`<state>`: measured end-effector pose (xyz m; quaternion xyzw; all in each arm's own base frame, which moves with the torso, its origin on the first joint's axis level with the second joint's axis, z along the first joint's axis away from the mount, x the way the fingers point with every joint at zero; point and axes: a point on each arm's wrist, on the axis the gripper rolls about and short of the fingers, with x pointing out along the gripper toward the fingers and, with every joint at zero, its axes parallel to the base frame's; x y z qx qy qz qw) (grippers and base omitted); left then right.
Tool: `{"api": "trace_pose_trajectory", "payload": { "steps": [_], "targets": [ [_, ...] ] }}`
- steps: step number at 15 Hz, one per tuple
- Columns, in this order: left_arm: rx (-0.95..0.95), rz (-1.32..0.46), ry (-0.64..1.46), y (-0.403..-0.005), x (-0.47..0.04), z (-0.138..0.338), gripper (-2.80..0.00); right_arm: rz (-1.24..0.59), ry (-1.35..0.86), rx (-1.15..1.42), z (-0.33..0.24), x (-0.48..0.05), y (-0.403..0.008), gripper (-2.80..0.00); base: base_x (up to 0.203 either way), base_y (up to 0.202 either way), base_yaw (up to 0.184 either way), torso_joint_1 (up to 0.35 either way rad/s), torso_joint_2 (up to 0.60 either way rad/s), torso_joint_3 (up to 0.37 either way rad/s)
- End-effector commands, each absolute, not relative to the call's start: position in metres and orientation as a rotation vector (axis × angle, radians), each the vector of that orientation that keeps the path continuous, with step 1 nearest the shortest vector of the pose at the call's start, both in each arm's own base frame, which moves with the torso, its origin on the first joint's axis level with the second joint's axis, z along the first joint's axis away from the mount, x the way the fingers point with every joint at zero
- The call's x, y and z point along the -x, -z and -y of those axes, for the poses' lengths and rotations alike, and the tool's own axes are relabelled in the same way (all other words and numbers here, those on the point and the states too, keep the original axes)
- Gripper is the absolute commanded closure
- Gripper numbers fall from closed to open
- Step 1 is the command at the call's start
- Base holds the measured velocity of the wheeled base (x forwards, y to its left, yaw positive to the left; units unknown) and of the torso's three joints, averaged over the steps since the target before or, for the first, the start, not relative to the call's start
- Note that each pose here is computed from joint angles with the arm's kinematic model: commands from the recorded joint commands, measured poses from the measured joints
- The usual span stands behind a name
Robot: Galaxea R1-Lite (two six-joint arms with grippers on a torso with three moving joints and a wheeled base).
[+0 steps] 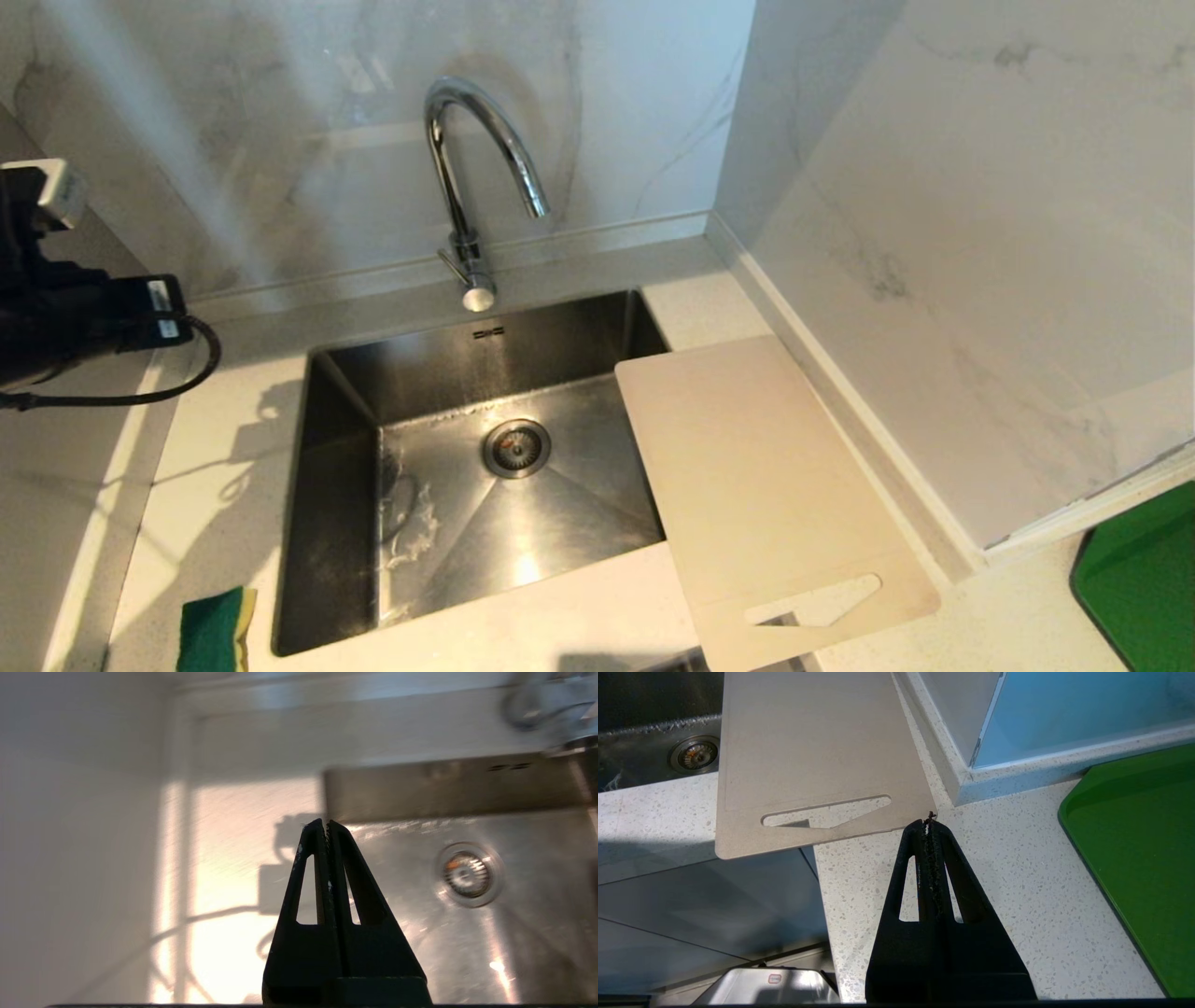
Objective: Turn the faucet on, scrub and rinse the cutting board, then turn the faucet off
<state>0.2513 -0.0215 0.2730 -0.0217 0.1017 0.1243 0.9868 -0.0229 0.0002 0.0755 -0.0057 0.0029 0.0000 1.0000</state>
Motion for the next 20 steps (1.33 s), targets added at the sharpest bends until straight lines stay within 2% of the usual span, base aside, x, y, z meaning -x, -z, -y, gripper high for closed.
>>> {"api": "trace_pose_trajectory", "payload": {
  "steps": [1,4,8,10,15,20],
  "targets": [
    [0.069,-0.182,-0.302,-0.272,-0.215,-0.011,0.00,-0.004,0.000,0.012,0.000,0.023,-0.076,0.00,0.000,0.000,0.000,0.000,0.00,0.000],
    [0.101,-0.208,-0.289,-0.251,-0.170,-0.033,0.00,-0.006,0.000,0.012,0.000,0.023,-0.075,0.00,0.000,0.000,0.000,0.000,0.00,0.000],
    [0.111,-0.213,-0.235,-0.213,-0.109,-0.023,0.00,-0.003,0.000,0.012,0.000,0.023,-0.076,0.00,0.000,0.000,0.000,0.000,0.00,0.000],
    [0.109,-0.263,-0.138,-0.180,-0.084,-0.015,0.00,-0.003,0.000,0.012,0.000,0.023,-0.075,0.00,0.000,0.000,0.000,0.000,0.00,0.000],
    [0.025,-0.368,0.085,-0.139,-0.069,-0.001,0.00,-0.003,-0.002,0.013,0.000,0.023,-0.075,0.00,0.000,0.000,0.000,0.000,0.00,0.000],
    [0.033,-0.267,0.085,-0.120,-0.035,0.001,0.00,-0.003,-0.002,0.012,0.000,0.023,-0.075,0.00,0.000,0.000,0.000,0.000,0.00,0.000]
  ]
}}
